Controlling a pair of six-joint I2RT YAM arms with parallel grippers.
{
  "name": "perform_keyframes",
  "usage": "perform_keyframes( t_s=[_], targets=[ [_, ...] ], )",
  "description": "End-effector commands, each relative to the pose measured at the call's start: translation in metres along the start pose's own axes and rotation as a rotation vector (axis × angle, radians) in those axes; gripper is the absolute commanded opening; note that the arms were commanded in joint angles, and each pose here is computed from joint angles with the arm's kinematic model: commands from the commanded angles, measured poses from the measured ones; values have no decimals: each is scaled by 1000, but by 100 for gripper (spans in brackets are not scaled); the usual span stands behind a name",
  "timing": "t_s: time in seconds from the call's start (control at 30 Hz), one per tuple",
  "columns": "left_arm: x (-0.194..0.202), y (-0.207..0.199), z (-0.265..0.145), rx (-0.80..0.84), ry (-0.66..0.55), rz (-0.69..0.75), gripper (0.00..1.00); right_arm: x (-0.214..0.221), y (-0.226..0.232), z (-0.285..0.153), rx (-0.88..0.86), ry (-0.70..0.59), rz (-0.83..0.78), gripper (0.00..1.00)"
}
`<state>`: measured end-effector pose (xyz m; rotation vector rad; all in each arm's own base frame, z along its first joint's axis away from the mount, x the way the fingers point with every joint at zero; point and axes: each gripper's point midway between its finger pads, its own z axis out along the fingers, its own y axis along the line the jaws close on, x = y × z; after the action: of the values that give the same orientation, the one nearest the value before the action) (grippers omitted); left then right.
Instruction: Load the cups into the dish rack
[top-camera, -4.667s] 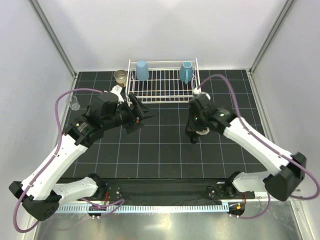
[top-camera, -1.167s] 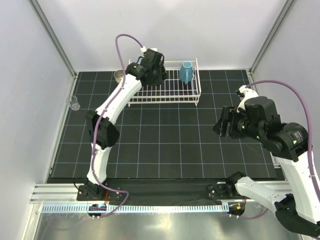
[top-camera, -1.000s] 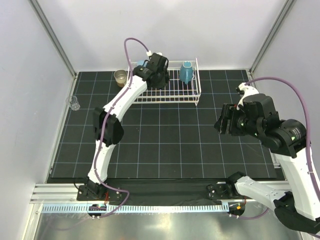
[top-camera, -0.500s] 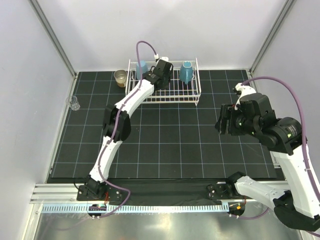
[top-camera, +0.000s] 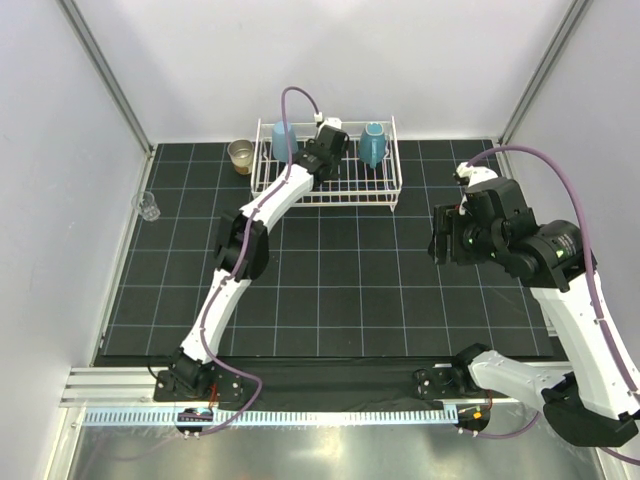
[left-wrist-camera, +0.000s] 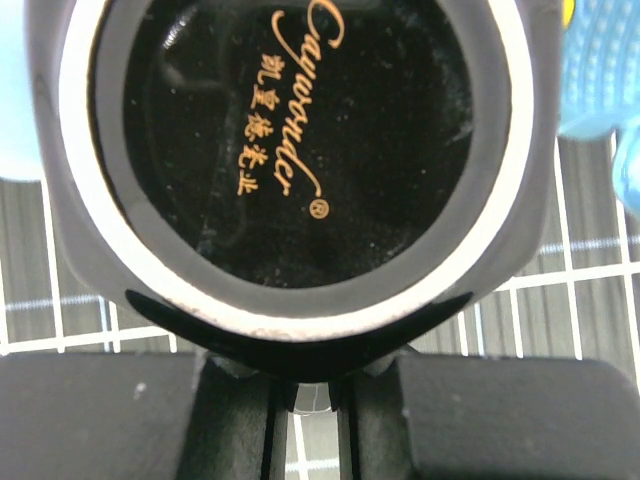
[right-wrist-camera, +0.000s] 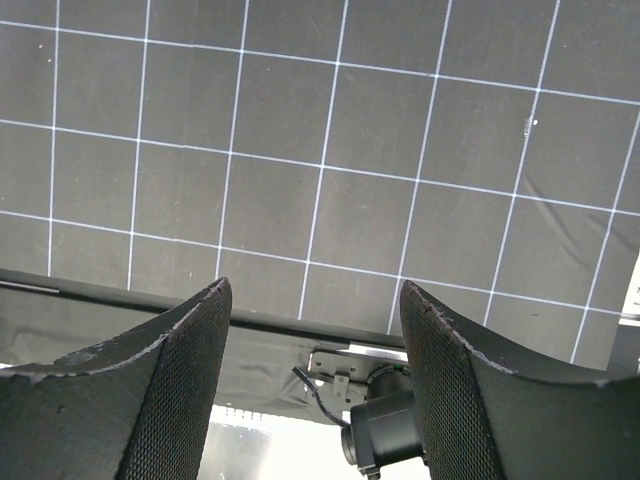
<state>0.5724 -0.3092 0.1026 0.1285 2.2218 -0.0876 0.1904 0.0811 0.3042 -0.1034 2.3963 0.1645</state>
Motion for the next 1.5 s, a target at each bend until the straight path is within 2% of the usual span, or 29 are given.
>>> perform_keyframes(
  t_s=[0.0,0.23,0.53,0.67,1.03,1.2,1.27,1.37,1.47],
  targets=[
    [-85,2,-14,0,-257,-77,2,30,-21,-9,79,119,-49,69],
    [-83,7,-2,-23,-277,-83,8,29,-24,-5,97,126,-49,69],
    [-86,19,9,-74,-313,-106,8,28,-26,0,113,143,-34,69],
    [-85,24,13,-82,-313,-111,15,27,-26,2,119,147,-24,69],
    [-80,22,20,-72,-307,-114,18,28,-28,2,126,152,-9,69],
    [-81,20,17,-55,-303,-116,30,30,-29,-1,126,146,-2,69],
    [-82,19,16,-51,-302,-115,42,30,-29,-1,125,148,-1,69],
    [-84,20,11,-49,-300,-119,49,29,-28,-1,123,149,-1,69],
    [-92,19,1,-36,-308,-132,51,29,-27,-2,113,144,-2,69]
  ],
)
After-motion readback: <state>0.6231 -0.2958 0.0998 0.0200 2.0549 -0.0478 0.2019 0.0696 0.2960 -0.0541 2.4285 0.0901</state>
